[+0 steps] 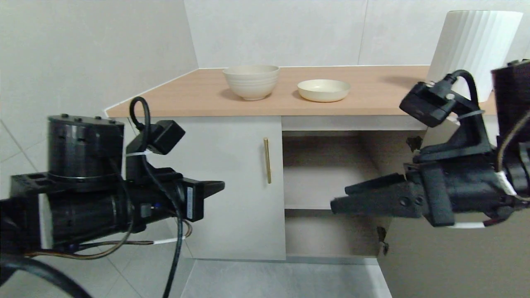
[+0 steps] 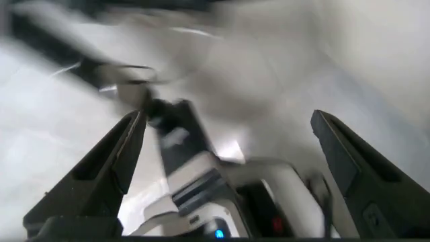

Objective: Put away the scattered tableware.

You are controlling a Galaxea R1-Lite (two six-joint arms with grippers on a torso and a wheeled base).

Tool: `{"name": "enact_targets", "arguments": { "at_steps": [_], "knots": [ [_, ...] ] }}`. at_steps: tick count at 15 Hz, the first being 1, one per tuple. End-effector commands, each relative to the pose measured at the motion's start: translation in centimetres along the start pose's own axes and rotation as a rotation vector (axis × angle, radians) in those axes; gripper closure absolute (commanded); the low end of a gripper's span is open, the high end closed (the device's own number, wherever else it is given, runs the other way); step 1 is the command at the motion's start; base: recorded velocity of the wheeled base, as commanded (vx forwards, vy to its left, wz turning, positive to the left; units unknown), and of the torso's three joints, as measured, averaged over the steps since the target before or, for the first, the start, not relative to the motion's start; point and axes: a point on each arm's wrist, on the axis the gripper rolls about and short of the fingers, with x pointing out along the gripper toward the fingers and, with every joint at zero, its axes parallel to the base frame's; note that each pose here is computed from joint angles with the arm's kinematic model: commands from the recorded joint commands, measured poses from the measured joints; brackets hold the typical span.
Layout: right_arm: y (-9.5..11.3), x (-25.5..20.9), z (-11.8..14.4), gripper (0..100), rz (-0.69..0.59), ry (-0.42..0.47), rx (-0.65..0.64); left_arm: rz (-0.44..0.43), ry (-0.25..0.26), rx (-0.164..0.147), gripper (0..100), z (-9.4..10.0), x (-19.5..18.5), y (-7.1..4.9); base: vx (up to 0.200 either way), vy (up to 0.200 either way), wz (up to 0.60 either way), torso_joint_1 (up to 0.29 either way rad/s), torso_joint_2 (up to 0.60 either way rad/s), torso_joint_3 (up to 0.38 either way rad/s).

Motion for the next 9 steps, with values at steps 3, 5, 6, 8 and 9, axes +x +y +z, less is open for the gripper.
{"name": "enact_targets", "arguments": {
  "at_steps": [3, 5, 6, 8, 9],
  "knots": [
    [-0.6, 2.6, 0.0, 0, -0.303, -0.001, -0.009, 0.019, -0.156, 0.008, 100, 3.0, -5.1, -0.3, 0.0, 0.0, 0.0, 0.0, 0.0, 0.0],
    [0.3, 1.4, 0.3, 0, -0.305, -0.04, -0.025, 0.02, -0.157, 0.007, 100, 3.1, -5.1, -0.3, 0.0, 0.0, 0.0, 0.0, 0.0, 0.0],
    [0.6, 0.9, 0.4, 0, -0.301, -0.055, -0.029, 0.021, -0.159, 0.014, 0, 3.1, -5.1, -0.3, 0.0, 0.0, 0.0, 0.0, 0.0, 0.0],
    [0.8, 0.4, 0.6, 0, -0.337, -0.08, -0.033, 0.019, -0.18, 0.017, 0, 3.5, -5.3, -0.3, 0.0, 0.0, 0.0, 0.0, 0.0, 0.0],
    [0.8, 0.4, 0.6, 0, -0.363, -0.087, -0.033, 0.016, -0.196, 0.02, 0, 3.6, -5.7, -0.4, 0.0, 0.0, 0.0, 0.0, 0.0, 0.0]
  ]
}}
